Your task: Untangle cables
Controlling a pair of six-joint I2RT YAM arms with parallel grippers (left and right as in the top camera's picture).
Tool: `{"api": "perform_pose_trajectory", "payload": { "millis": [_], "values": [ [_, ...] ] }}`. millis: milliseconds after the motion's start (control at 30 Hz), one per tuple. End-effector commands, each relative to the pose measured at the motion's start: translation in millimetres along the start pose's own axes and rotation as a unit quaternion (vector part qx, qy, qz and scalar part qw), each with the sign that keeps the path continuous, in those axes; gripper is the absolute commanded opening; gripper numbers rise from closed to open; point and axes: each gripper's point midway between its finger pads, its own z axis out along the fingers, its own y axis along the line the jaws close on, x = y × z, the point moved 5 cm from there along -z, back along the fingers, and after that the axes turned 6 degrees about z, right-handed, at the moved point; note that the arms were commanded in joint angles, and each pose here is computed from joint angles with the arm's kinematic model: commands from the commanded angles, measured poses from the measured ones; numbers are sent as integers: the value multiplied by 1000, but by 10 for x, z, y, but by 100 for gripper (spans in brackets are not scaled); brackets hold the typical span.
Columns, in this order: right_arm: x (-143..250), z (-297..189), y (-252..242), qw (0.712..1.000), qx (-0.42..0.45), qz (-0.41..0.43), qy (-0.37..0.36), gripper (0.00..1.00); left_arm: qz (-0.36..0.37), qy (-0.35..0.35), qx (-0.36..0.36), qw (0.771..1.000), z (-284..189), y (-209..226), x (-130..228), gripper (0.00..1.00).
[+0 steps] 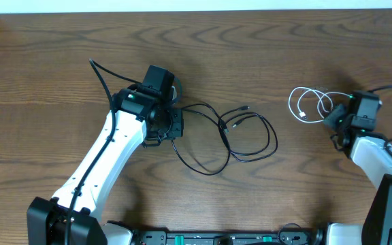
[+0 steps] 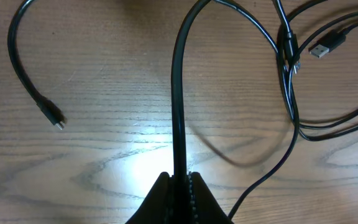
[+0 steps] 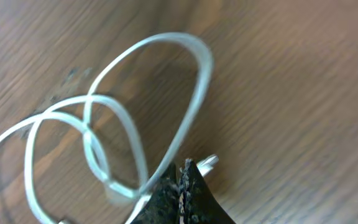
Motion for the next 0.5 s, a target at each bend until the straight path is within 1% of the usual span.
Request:
{"api": "perform_pose_trajectory", "payload": {
  "millis": [0,67,133,167,200,267,300,367,467],
  "values": [
    [-145,-2,-14,1000,-21,3,1,1,-3,1,-5,1000,-6,17,18,8],
    [-150,-27,114,996,-78,-29,26,1,-3,0,-5,1000,-6,17,16,8],
    [-76,-100,333,981,-168,-75,64,1,-3,-1,-5,1000,-6,16,12,7],
    [12,-182,480,961,-236,-112,92,1,-3,-2,-5,1000,-6,15,9,8],
    [127,-288,612,935,-303,-138,122,1,-3,-2,-5,1000,-6,15,7,7],
    [278,-416,720,904,-364,-159,159,1,-3,-2,-5,1000,-6,15,7,7],
    [352,-470,759,890,-386,-171,173,1,-3,-2,-5,1000,-6,15,8,7],
    [468,-507,789,880,-393,-189,191,1,-3,-2,-5,1000,-6,15,9,8],
    [585,-456,774,891,-351,-210,198,2,-3,-2,-5,1000,-6,15,8,8]
  ]
}}
